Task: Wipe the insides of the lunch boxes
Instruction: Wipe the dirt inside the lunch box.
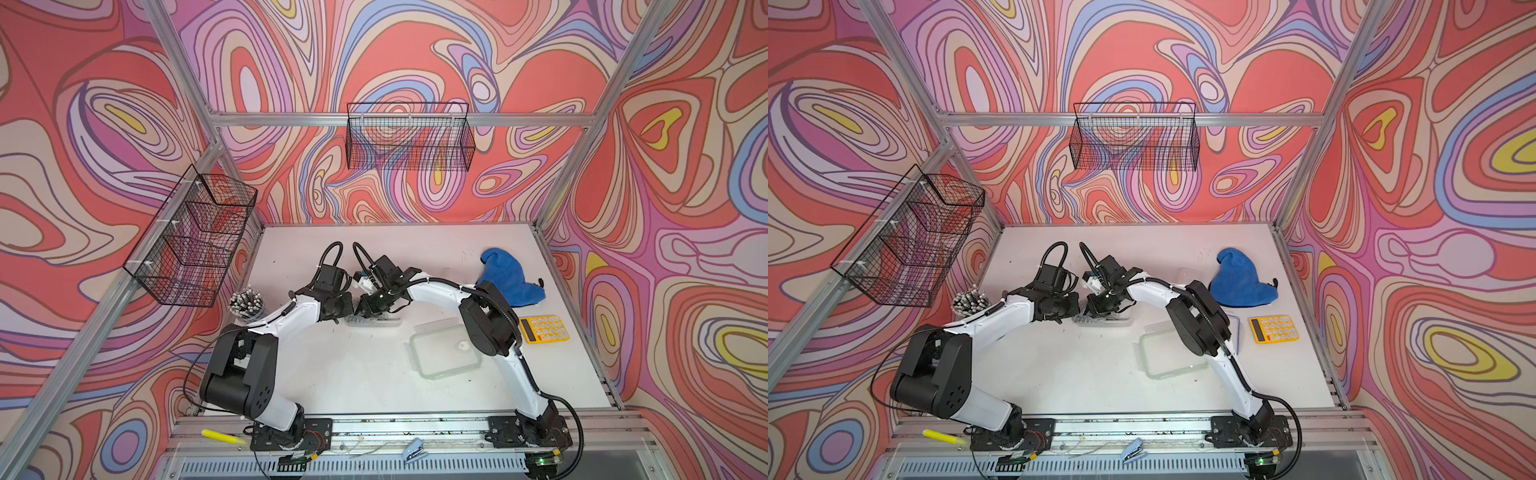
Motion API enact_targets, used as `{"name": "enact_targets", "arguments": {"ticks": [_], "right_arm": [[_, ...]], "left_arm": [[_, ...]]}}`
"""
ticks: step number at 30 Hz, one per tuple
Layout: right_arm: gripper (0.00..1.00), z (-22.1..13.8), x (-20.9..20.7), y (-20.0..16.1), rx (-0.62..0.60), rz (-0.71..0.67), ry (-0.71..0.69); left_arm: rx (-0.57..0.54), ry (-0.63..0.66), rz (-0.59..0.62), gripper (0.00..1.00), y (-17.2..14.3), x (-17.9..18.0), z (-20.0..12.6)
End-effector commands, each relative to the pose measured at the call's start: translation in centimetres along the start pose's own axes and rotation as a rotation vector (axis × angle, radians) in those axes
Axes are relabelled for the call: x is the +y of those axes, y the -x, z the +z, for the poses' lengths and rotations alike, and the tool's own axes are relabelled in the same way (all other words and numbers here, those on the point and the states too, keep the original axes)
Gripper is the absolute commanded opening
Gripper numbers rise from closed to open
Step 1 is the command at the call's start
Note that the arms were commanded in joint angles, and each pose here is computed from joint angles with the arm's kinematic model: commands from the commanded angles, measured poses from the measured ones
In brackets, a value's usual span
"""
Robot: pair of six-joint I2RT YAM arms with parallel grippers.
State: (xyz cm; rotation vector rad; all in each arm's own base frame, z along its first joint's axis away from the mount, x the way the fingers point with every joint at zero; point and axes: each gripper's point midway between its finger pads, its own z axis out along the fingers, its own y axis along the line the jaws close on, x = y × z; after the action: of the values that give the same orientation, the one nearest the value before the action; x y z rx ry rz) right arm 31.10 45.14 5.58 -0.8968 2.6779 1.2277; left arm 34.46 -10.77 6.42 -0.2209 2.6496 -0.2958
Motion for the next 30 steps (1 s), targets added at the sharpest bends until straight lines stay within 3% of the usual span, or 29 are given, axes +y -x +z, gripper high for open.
{"name": "enact_targets", "arguments": {"ticks": [1,10,15,19,22,30], "right_arm": [[0.00,1.1,-1.1,-9.2,0.322,0.094,-0.083],[0.00,-2.8,-4.7,-10.4,0.409,0.040,-0.342],[0.00,-5.1,-7.6,-9.2,0.419,-0.008,-0.566],[0.00,-5.6,-8.4,-7.3,0.384,-0.022,-0.649],[0.00,-4.9,-8.0,-6.6,0.361,-0.018,-0.624],[0.00,-0.1,-2.8,-6.7,0.314,0.007,-0.292]], "left_arm": [[-0.280,-0.020,-0.036,0.00,7.4,-0.6,-3.0],[-0.268,0.053,0.002,0.00,6.9,0.7,-3.1],[-0.253,0.060,0.020,0.00,6.5,0.8,-3.2],[-0.235,0.039,0.015,0.00,6.1,0.5,-3.1],[-0.224,0.026,0.006,0.00,5.8,0.4,-2.9],[-0.211,-0.062,-0.052,0.00,5.2,-0.8,-2.3]]}}
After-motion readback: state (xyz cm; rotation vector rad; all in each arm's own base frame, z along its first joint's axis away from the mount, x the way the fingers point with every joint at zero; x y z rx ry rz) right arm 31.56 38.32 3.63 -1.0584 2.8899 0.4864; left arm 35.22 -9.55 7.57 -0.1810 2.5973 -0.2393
